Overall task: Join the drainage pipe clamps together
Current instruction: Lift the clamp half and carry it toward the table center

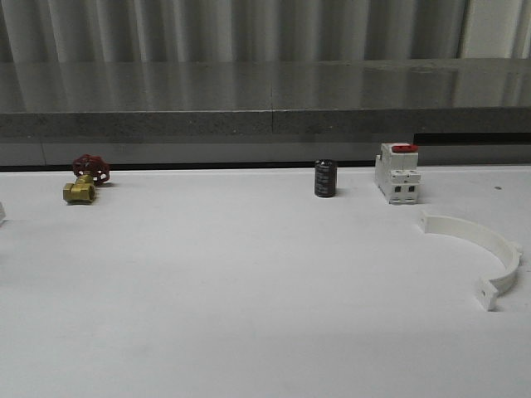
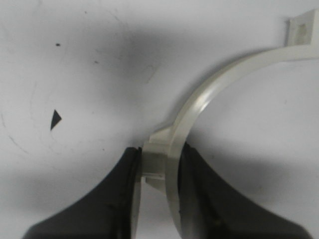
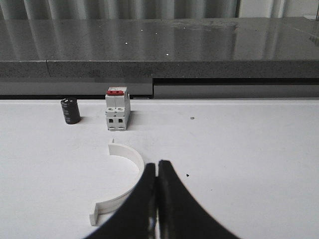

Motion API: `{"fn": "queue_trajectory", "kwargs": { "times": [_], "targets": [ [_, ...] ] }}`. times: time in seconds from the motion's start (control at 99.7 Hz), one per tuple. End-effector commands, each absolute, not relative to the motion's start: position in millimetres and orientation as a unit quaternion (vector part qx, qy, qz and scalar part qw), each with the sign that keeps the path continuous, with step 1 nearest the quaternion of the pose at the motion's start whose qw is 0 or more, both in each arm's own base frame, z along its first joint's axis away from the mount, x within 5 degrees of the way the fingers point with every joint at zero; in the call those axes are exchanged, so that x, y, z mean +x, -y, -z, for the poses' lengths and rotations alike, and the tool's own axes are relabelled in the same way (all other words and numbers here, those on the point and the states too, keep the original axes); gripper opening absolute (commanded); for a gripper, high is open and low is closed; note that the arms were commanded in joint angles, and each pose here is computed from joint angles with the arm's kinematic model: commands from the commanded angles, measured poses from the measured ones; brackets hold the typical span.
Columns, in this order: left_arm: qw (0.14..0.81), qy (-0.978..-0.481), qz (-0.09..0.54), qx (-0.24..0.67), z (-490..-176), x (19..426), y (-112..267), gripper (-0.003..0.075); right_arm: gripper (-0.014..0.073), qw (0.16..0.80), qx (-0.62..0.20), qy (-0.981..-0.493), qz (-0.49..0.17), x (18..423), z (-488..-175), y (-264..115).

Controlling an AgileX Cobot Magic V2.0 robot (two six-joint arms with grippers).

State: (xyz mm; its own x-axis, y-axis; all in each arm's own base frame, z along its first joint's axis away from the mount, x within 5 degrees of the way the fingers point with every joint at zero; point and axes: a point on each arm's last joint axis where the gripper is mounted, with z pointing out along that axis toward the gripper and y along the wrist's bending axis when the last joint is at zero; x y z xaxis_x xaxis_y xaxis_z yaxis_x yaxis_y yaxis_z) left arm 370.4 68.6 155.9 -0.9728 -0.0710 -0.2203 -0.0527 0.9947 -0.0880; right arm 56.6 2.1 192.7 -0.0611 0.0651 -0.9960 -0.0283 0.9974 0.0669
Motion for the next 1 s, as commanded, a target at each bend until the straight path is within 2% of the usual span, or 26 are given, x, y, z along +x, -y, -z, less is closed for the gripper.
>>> {"fn": "queue_trajectory", "kwargs": {
  "times": [0.0,0.13,0.321,0.592,0.772,0.993],
  "targets": [
    [0.164,-0.985,0.048,-0.035,-198.4,371.2,-54.1,-0.0002,-0.0067,0.730,0.012,-0.683,-0.029,54.4,-207.6,-1.2],
    [0.178,-0.981,0.060,-0.039,-223.2,365.4,-24.4,-0.0002,-0.0067,0.730,0.012,-0.683,-0.029,54.4,-207.6,-1.2],
    [0.182,-0.981,0.071,-0.012,-243.5,354.1,45.9,-0.0002,-0.0067,0.730,0.012,-0.683,-0.029,54.4,-207.6,-1.2],
    [0.205,-0.975,0.076,0.025,-238.3,335.6,146.9,0.0000,-0.0067,0.730,0.012,-0.683,-0.029,54.4,-207.6,-1.2],
    [0.184,-0.979,0.083,0.038,-220.1,331.7,183.3,0.0000,-0.0067,0.730,0.012,-0.683,-0.029,54.4,-207.6,-1.2],
    [0.159,-0.984,0.079,0.033,-208.9,346.7,206.8,0.0000,-0.0067,0.730,0.012,-0.683,-0.029,54.4,-207.6,-1.2]
  ]
}}
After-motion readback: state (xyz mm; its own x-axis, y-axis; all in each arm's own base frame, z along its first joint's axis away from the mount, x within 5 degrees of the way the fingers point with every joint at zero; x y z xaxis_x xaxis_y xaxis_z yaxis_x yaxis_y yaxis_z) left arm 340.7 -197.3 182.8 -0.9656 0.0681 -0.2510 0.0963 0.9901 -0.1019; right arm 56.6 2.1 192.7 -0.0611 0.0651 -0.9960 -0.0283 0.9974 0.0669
